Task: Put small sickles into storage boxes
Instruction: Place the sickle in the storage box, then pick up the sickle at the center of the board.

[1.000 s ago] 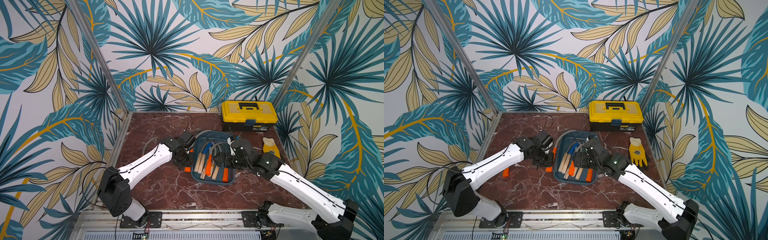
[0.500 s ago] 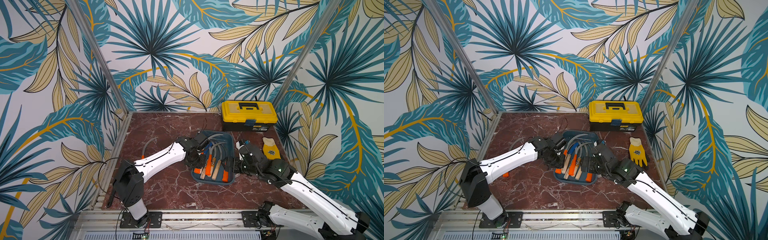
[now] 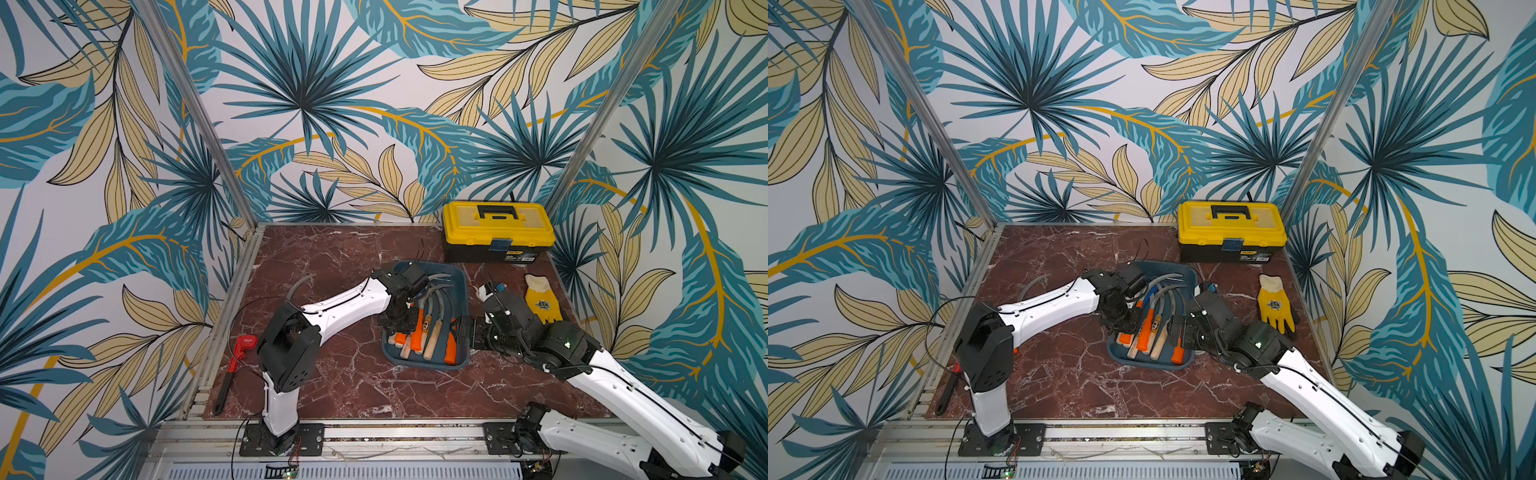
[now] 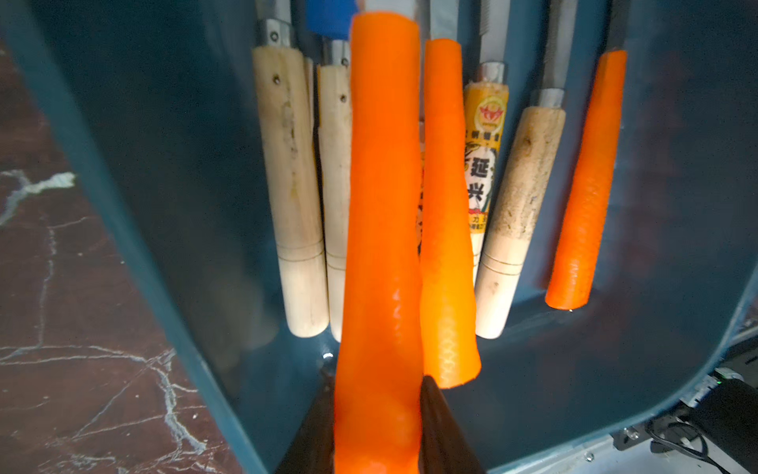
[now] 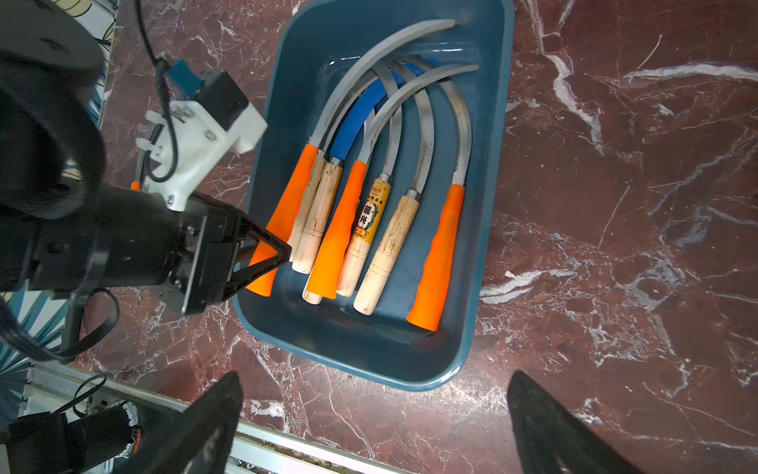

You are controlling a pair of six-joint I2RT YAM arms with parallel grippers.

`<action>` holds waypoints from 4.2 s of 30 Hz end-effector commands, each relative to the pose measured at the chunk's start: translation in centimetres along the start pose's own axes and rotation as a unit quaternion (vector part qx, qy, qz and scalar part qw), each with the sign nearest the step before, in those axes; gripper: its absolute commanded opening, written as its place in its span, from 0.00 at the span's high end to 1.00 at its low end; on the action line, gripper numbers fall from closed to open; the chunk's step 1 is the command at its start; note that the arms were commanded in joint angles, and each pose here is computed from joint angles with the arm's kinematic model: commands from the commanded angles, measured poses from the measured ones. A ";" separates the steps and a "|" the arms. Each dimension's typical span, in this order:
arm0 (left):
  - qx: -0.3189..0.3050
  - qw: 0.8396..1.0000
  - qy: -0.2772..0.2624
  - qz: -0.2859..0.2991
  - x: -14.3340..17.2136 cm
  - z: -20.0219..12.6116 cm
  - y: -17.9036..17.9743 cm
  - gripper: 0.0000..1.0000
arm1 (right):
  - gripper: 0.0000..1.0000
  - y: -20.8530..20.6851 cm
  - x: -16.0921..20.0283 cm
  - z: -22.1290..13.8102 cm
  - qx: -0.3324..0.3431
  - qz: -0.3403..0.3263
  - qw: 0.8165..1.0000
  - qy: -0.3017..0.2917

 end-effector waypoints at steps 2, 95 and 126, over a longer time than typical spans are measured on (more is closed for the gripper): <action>0.002 1.000 0.001 0.008 -1.2 0.7 0.3 0.82 | 0.01 -0.6 0.4 0.8 0.029 -0.018 0.999 0.007; -0.041 0.976 -0.112 -0.180 11.9 -9.5 16.8 0.01 | 0.00 14.0 4.1 7.2 -0.103 -0.084 0.987 0.095; -0.039 0.935 -0.061 -0.346 8.3 -6.9 31.1 0.01 | 0.01 16.8 3.2 13.7 -0.112 -0.149 0.966 0.178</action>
Point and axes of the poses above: each gripper's point midway between its finger pads, its own z axis out along the fingers, its own y axis along the line the jaws close on, x = y × z, the point moved 9 cm from there along -z, back along the fingers, and after that the axes turned 6 degrees about z, right-handed, at the moved point
